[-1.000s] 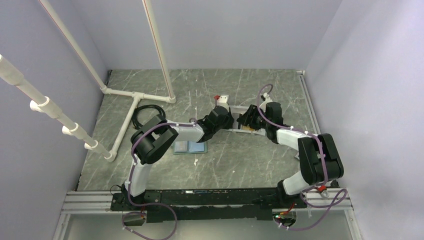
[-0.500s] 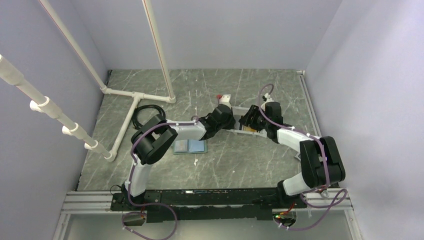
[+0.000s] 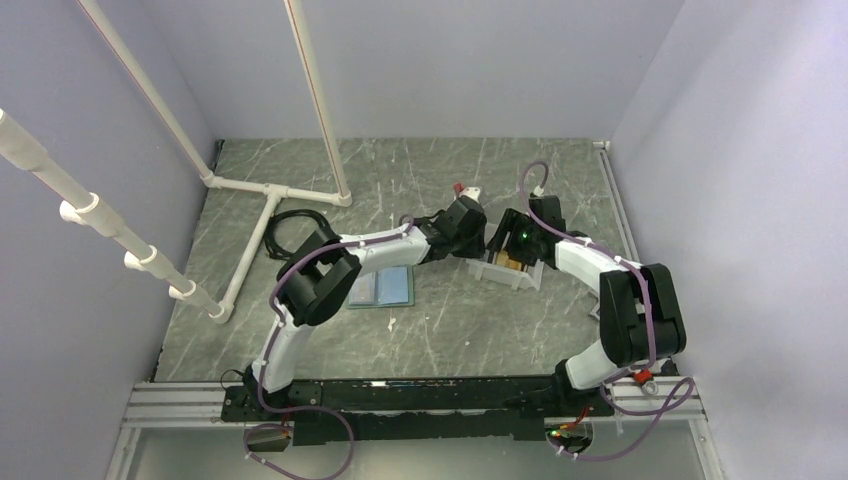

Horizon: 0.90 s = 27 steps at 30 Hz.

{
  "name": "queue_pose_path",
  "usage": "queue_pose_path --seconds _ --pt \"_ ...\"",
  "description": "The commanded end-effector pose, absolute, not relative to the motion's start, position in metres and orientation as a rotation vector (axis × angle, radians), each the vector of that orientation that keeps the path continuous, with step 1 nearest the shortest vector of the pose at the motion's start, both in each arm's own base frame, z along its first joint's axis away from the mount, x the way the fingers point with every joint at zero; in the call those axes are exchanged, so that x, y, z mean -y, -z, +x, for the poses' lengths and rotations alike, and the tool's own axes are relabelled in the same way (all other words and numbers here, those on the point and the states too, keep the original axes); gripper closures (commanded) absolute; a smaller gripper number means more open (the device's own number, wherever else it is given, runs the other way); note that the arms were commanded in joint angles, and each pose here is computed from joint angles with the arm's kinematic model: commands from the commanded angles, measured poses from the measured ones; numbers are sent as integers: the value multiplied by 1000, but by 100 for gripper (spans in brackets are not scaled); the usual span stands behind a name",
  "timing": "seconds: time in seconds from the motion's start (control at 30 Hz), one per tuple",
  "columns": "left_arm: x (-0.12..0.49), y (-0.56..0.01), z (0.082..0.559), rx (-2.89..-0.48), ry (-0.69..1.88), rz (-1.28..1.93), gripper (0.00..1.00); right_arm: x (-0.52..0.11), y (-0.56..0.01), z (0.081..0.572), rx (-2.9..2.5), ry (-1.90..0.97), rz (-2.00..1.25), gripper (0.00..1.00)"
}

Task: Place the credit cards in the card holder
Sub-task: Place the storage box at the center of the board, then pick up the credit card from the storage box.

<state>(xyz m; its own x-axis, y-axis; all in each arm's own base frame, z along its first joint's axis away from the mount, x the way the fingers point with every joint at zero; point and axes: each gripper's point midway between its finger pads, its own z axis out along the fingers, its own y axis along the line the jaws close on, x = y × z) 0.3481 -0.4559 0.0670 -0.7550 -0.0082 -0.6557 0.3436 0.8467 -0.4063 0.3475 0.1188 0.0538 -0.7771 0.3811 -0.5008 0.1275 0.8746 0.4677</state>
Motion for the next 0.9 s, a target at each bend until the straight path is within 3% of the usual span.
queue_pose_path --seconds 0.0,0.13,0.2,0.33,0.47,0.73,0.87 --pt "490 -119 334 -2292 888 302 56 -115 -54 347 -2479 -527 376 30" --pt "487 -126 332 -2306 925 313 48 -111 -51 345 -2496 -539 381 29" --pt "484 -130 331 -2315 941 318 36 -111 -52 345 -2496 -557 377 28" --pt "468 -132 329 -2351 941 291 34 -115 -56 344 -2514 -596 355 28" --pt "450 -128 336 -2358 978 235 45 -125 -58 345 -2543 -672 328 28" --pt "456 -123 335 -2375 1076 260 76 -134 -46 347 -2597 -739 339 30" --pt "452 -112 336 -2406 1041 248 78 -128 -48 349 -2572 -702 371 34"
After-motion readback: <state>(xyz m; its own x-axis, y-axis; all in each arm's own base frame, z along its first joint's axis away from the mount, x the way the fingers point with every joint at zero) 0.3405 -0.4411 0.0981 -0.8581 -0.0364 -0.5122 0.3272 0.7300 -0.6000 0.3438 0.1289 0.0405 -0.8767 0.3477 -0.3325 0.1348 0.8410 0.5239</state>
